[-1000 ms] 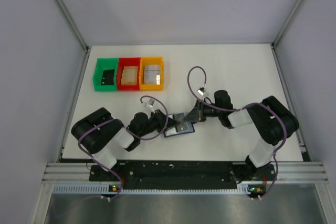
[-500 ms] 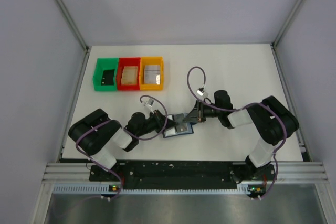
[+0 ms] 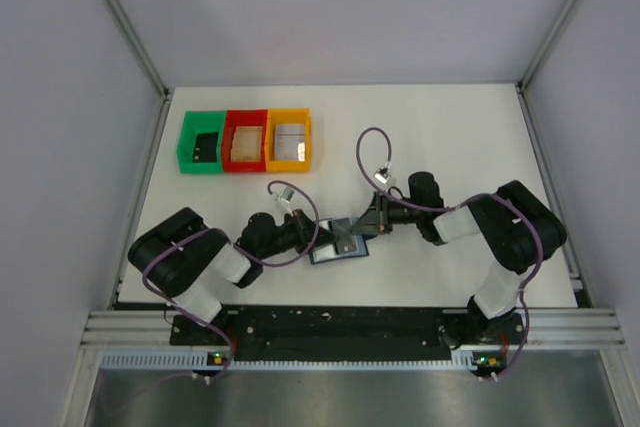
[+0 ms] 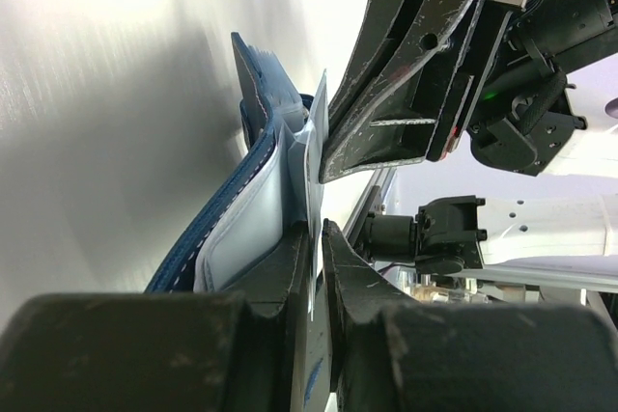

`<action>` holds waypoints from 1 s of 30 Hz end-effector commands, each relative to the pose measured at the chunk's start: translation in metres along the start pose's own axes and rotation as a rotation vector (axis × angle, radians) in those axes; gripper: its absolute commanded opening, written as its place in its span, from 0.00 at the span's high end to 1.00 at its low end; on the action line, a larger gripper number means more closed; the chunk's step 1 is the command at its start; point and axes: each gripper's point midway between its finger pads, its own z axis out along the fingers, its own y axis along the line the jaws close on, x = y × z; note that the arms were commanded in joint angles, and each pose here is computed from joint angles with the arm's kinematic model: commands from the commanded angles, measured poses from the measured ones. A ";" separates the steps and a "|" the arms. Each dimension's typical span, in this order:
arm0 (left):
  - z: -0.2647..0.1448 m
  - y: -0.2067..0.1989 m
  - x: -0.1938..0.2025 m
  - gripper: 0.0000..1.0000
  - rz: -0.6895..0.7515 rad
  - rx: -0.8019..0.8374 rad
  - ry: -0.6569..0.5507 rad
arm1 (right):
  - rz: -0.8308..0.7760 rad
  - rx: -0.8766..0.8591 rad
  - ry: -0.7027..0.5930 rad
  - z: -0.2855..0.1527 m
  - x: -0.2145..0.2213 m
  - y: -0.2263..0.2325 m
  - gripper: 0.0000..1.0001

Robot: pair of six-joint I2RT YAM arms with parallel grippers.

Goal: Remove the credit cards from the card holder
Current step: Remove the credit card from the card holder.

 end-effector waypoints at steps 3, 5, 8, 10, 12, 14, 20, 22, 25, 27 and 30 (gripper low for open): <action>-0.022 -0.113 -0.019 0.85 0.240 0.463 -0.084 | -0.010 0.023 -0.023 -0.002 -0.003 -0.014 1.00; -0.022 -0.114 -0.017 0.85 0.251 0.472 -0.069 | -0.011 0.023 -0.021 -0.002 -0.003 -0.014 1.00; -0.021 -0.113 -0.016 0.89 0.248 0.471 -0.059 | -0.017 0.024 -0.022 -0.001 -0.004 -0.015 1.00; -0.021 -0.113 -0.017 0.97 0.249 0.470 -0.061 | -0.018 0.027 -0.021 -0.002 -0.004 -0.015 1.00; -0.023 -0.112 -0.018 1.00 0.247 0.465 -0.067 | -0.016 0.033 -0.023 -0.002 -0.004 -0.017 1.00; -0.024 -0.108 -0.021 1.00 0.240 0.452 -0.082 | -0.012 0.039 -0.023 -0.003 -0.003 -0.019 1.00; -0.031 -0.105 -0.025 1.00 0.252 0.443 -0.103 | -0.009 0.056 -0.032 -0.005 -0.005 -0.023 1.00; -0.034 -0.105 -0.028 1.00 0.255 0.444 -0.113 | 0.004 0.072 -0.042 -0.008 -0.007 -0.029 1.00; -0.037 -0.104 -0.030 1.00 0.260 0.442 -0.122 | 0.002 0.073 -0.052 -0.011 -0.009 -0.029 1.00; -0.037 -0.103 -0.030 1.00 0.257 0.438 -0.119 | -0.002 0.069 -0.052 -0.011 -0.010 -0.028 1.00; -0.035 -0.101 -0.030 1.00 0.251 0.433 -0.112 | -0.009 0.027 -0.055 -0.011 -0.010 -0.019 1.00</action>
